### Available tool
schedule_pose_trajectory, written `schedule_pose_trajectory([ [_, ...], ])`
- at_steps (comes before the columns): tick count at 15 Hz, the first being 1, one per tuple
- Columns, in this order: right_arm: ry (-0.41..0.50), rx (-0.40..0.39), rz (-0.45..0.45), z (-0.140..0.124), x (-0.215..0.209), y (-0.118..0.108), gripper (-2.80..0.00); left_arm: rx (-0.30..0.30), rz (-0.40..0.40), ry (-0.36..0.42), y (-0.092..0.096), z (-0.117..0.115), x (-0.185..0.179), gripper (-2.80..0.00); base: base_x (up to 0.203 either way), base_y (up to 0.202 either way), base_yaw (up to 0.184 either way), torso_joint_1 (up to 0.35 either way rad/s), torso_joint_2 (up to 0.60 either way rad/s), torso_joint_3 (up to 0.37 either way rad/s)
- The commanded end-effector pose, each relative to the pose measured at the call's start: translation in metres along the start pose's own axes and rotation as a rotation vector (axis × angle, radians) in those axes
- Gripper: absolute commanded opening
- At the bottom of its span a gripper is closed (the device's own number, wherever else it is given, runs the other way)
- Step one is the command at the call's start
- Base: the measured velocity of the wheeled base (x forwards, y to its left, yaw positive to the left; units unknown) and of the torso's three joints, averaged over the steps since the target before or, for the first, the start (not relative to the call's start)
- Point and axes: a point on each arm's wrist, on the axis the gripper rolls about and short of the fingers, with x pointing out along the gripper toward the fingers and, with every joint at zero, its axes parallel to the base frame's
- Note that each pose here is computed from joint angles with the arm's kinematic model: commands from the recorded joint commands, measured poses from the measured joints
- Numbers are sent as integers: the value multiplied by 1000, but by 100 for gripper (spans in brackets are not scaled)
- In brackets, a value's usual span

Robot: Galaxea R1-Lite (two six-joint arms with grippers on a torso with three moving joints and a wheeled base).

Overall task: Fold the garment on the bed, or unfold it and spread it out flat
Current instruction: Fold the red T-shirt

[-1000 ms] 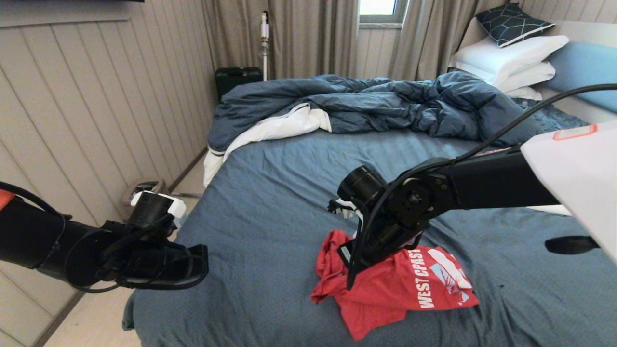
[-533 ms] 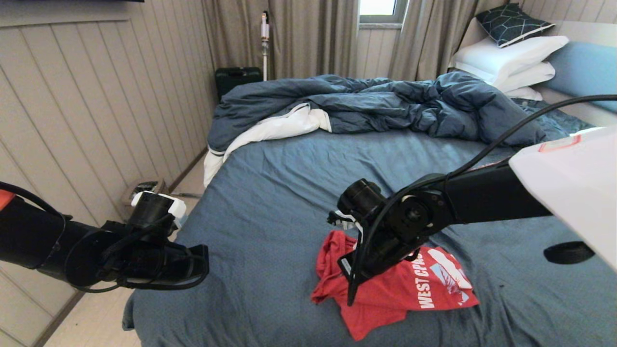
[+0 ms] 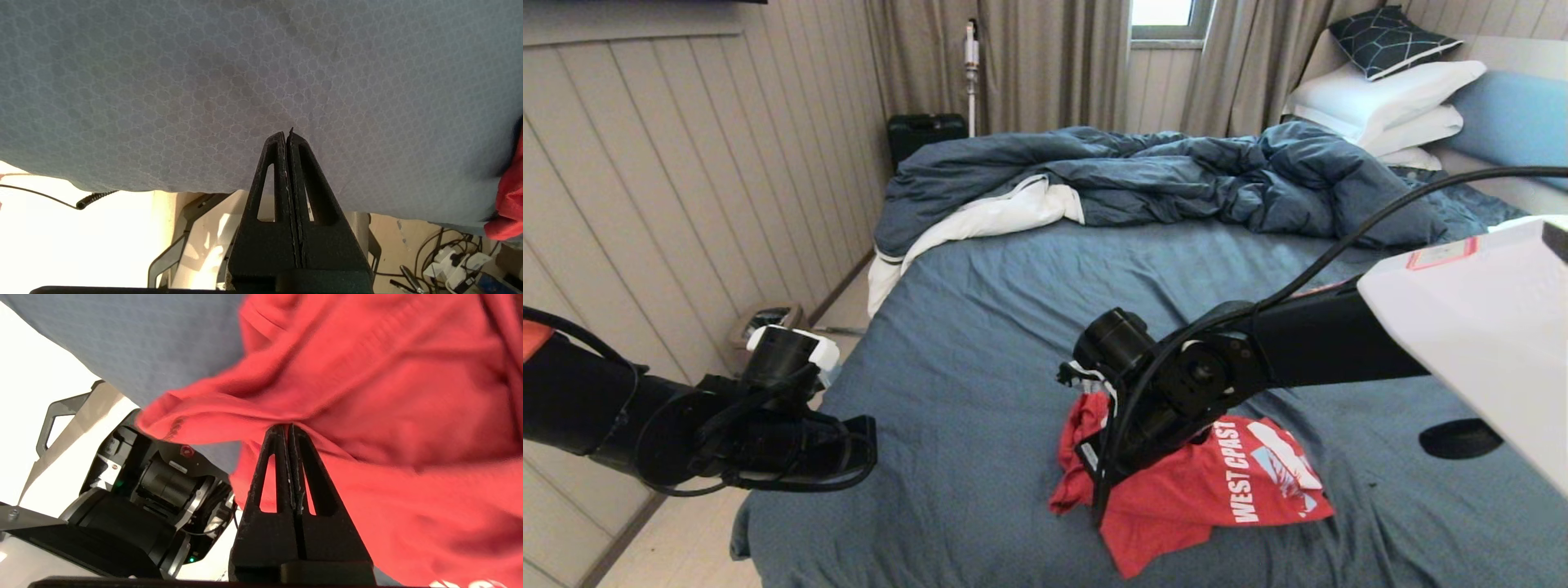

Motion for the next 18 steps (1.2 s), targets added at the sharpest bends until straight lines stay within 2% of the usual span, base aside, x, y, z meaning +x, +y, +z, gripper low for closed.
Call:
schedule_pose_trajectory([
  [1,22,-14,4,0,11,7,-280,-3,0,1,0,0,1,-280,0,0,0,0,0,0],
  [6,101,-15,-5,-12,33,6,-280,-3,-3,-3,0,0,-1,-280,0,0,0,0,0,0],
  [12,72,-13,-9,-17,7,1,-280,-3,-1,0,0,0,0,-280,0,0,0,0,0,0],
  [18,140,-32,-15,-50,-10,-3,-280,-3,-1,0,0,0,0,-280,0,0,0,0,0,0],
])
